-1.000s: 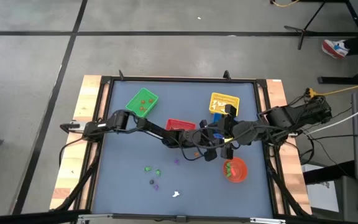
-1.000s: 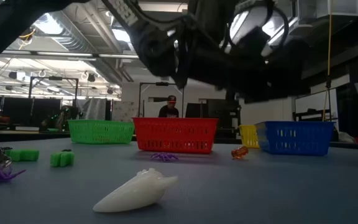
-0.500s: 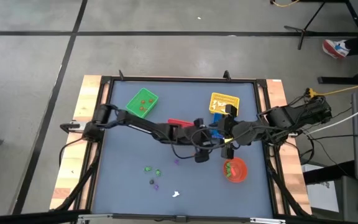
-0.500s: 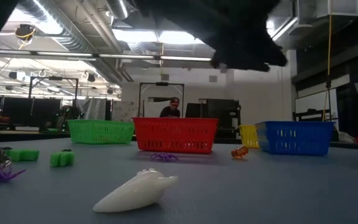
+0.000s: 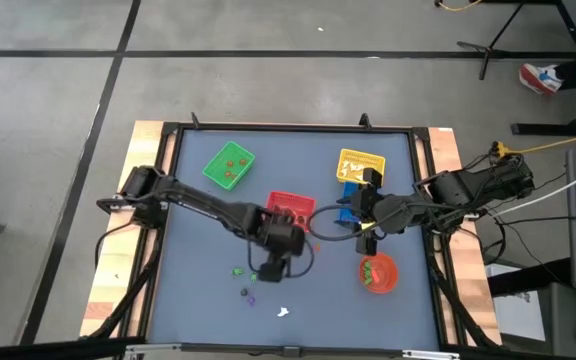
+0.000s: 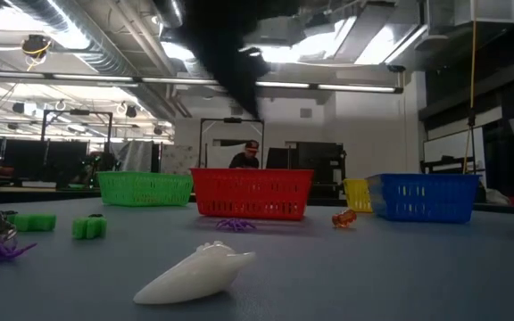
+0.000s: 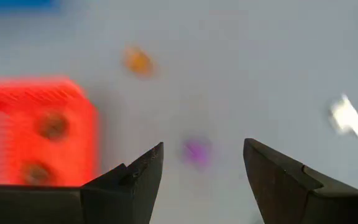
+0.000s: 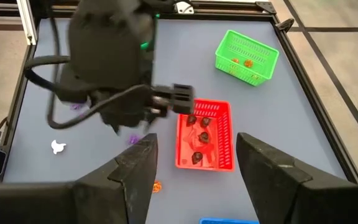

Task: Sort Halloween decoration
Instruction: Put the green skeleton toy into the orange bin

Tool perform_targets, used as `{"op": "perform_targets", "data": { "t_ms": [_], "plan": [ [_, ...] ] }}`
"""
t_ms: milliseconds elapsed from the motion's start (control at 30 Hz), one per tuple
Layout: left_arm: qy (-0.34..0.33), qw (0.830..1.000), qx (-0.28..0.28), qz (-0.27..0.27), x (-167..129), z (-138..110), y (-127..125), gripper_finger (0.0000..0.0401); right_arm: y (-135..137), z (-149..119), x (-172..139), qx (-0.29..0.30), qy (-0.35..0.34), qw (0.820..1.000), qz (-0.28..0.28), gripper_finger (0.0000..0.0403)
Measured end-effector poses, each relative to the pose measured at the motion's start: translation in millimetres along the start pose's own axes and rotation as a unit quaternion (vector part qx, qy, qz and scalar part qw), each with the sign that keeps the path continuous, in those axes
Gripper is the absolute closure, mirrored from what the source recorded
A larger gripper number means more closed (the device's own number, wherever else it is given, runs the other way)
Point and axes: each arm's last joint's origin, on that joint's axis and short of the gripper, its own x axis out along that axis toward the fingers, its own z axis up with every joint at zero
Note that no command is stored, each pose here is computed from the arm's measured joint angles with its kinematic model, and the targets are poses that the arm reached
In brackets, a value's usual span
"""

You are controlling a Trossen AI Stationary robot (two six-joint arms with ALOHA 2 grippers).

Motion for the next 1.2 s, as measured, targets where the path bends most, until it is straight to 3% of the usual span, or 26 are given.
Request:
{"op": "perform_targets", "data": {
  "t_ms": [200,433,700,1200],
  "plan": [
    [0.104,0.993,0.039,-0.037,1.4,-25.7,-32.6,0.0195,0.0,-0.1,0.0,0.000,0.000,1.000,0.000,0.0185],
    [0.156,0.981,0.101,-0.064,17.0,-57.3,-60.5,0.0195,0.0,-0.1,0.0,0.000,0.000,1.000,0.000,0.0185],
    [0.123,0.980,0.153,-0.039,39.8,-78.4,-69.9,0.0195,-0.1,-0.1,0.0,0.000,0.001,1.000,0.000,0.0185],
    [0.117,0.984,0.127,-0.034,53.1,-96.0,-66.8,0.0195,-0.1,-0.1,0.0,0.000,0.001,1.000,0.000,0.0185]
  ]
}}
